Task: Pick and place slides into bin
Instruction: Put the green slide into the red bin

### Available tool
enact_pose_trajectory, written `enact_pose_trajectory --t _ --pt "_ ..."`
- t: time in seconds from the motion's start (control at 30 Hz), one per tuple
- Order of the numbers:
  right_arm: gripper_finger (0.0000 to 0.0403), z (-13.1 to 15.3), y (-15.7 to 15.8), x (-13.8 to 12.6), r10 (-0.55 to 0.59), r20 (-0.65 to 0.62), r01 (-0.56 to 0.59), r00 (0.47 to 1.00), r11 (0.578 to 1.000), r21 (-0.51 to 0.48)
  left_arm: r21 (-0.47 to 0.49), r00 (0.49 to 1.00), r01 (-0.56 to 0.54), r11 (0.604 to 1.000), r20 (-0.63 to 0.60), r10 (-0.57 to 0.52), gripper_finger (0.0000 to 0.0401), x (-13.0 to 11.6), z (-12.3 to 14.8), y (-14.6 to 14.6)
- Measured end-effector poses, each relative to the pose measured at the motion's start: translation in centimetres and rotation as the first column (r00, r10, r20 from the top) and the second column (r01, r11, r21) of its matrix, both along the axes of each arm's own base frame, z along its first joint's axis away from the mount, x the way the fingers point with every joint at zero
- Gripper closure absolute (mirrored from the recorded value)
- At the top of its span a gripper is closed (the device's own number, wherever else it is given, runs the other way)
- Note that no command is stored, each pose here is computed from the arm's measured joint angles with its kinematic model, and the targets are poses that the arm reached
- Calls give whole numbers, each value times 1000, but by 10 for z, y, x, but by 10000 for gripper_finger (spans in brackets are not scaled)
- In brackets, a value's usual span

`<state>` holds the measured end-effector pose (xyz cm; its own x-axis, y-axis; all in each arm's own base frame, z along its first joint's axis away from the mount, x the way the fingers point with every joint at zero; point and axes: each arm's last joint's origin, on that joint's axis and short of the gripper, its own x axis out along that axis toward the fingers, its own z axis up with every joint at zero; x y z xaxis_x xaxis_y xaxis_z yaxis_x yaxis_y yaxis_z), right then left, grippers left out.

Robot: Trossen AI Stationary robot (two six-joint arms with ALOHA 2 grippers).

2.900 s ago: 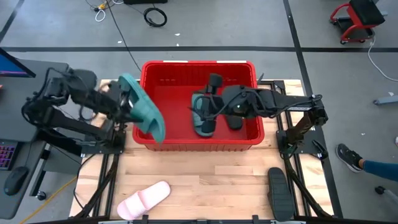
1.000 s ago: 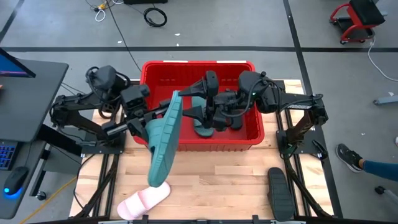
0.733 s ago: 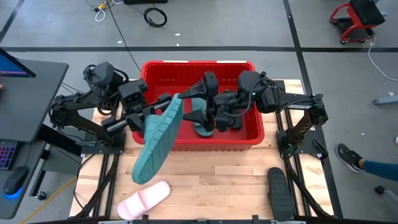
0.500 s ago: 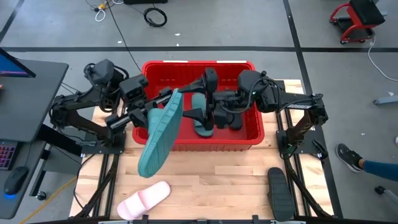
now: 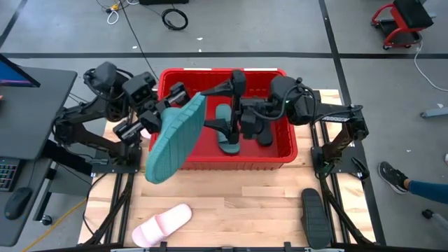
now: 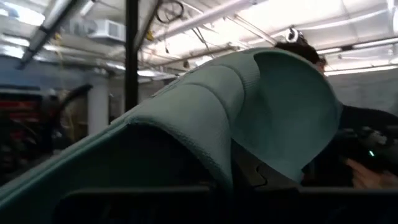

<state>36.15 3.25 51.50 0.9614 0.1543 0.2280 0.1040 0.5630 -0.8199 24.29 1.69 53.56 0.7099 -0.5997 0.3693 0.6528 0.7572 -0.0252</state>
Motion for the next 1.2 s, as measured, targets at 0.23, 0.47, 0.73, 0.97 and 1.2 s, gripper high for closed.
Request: enact_pose_trajectory --t 0.23,0.47,0.73,0.97,1.2 --pt "4 -3 -2 -1 -66 -42 64 997 997 -42 -23 997 -73 997 -9 73 390 5 -3 3" --pt "21 -3 -4 0 -114 -62 119 992 988 101 -38 994 -111 993 3 111 389 4 -2 4" --pt "55 -6 -4 0 -124 -93 132 988 987 89 -14 995 -99 995 -2 99 384 6 -4 4" --pt "54 -7 -3 0 -116 -99 125 988 988 90 -19 999 -10 1000 -44 10 342 5 -5 2" --pt "56 -6 -2 0 -99 -99 109 990 988 106 -33 997 3 999 -74 -6 237 2 -5 2"
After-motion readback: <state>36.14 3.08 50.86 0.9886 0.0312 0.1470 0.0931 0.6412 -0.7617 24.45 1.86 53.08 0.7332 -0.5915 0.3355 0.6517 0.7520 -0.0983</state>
